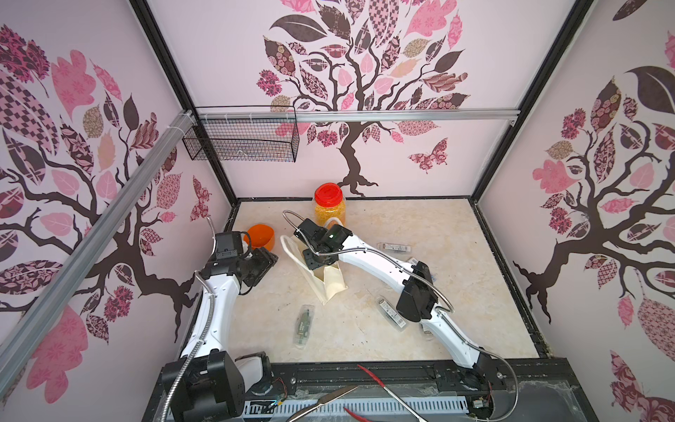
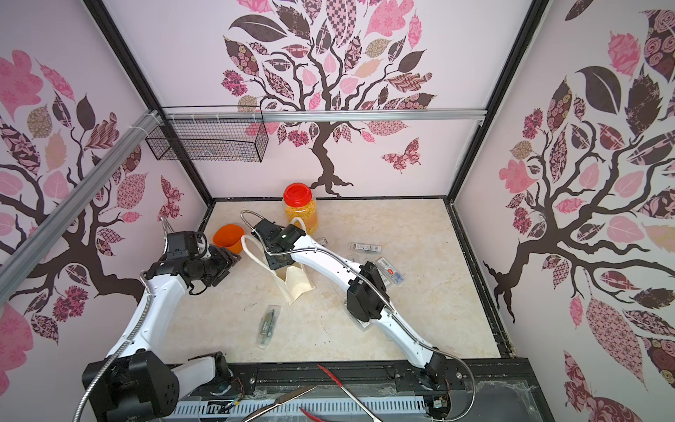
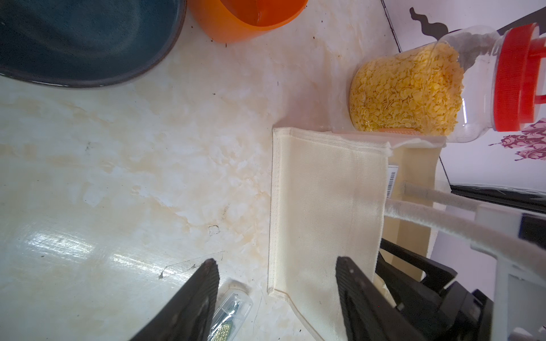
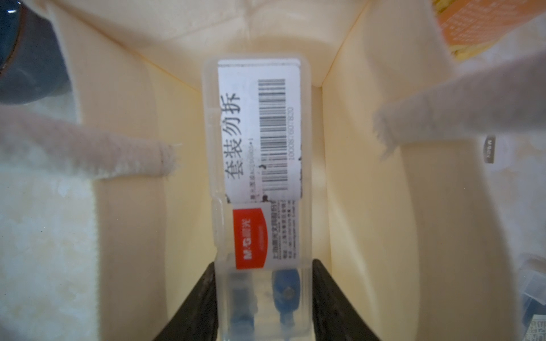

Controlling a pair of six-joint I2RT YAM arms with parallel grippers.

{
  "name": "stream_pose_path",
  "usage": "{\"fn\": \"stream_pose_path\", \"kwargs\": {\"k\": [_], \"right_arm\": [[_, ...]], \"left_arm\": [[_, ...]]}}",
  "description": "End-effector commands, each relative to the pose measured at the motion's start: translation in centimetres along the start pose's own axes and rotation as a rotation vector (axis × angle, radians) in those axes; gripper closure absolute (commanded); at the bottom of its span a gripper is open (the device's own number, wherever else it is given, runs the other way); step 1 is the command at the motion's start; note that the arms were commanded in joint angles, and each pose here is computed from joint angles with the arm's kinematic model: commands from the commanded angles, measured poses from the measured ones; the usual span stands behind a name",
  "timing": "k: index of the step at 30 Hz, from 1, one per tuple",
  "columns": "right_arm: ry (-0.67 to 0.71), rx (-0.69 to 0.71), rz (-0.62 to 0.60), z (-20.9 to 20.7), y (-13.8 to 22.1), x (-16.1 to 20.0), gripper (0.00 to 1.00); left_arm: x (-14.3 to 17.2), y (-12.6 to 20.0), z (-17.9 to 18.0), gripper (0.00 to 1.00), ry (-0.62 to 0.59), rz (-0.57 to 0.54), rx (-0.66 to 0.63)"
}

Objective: Put the compass set into the canvas bag
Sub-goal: Place the compass set in the canvas bag, then pick up the compass set at the center of the board.

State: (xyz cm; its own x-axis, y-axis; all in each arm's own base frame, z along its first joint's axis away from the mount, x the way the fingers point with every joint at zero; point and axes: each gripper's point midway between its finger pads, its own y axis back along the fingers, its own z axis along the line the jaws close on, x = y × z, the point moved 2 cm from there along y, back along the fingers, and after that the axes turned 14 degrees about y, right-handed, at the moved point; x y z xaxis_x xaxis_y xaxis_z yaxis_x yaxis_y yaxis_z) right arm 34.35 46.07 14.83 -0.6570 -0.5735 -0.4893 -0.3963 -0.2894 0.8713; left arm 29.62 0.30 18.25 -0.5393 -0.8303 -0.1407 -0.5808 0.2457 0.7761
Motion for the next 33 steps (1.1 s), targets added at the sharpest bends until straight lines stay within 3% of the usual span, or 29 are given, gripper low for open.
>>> {"fn": "stream_pose_path", "kwargs": {"k": [1,4,6,23,29,33], "right_arm": [[0.025,0.007,0.045,0.2,-1.2,1.1,0.42],[0.028,0.005,0.025,0.1,-0.3,0.6,0.35],[0.023,-0.010,-0.031,0.0,2.7,-0.7,0.31],[0.070,0.015,-0.358,-2.9,19.2,-5.6,0.24],[0.016,0.035,-0.428,-7.1,23.7,-6.1,0.24],[0.008,0.122,-0.411,-11.2,24.7,-4.9,0.24]], "left_arm": [[-0.3,0.6,-0.7,0.33,-0.028,-0.021,0.018],[-0.2,0.7,-0.7,0.33,-0.031,-0.020,0.019],[-0.2,0.7,-0.6,0.33,-0.032,-0.020,0.019],[-0.5,1.2,-1.1,0.33,-0.030,-0.029,0.023],[-0.5,1.4,-1.3,0.33,-0.032,-0.031,0.023],[-0.4,1.5,-1.3,0.33,-0.038,-0.034,0.027]]}}
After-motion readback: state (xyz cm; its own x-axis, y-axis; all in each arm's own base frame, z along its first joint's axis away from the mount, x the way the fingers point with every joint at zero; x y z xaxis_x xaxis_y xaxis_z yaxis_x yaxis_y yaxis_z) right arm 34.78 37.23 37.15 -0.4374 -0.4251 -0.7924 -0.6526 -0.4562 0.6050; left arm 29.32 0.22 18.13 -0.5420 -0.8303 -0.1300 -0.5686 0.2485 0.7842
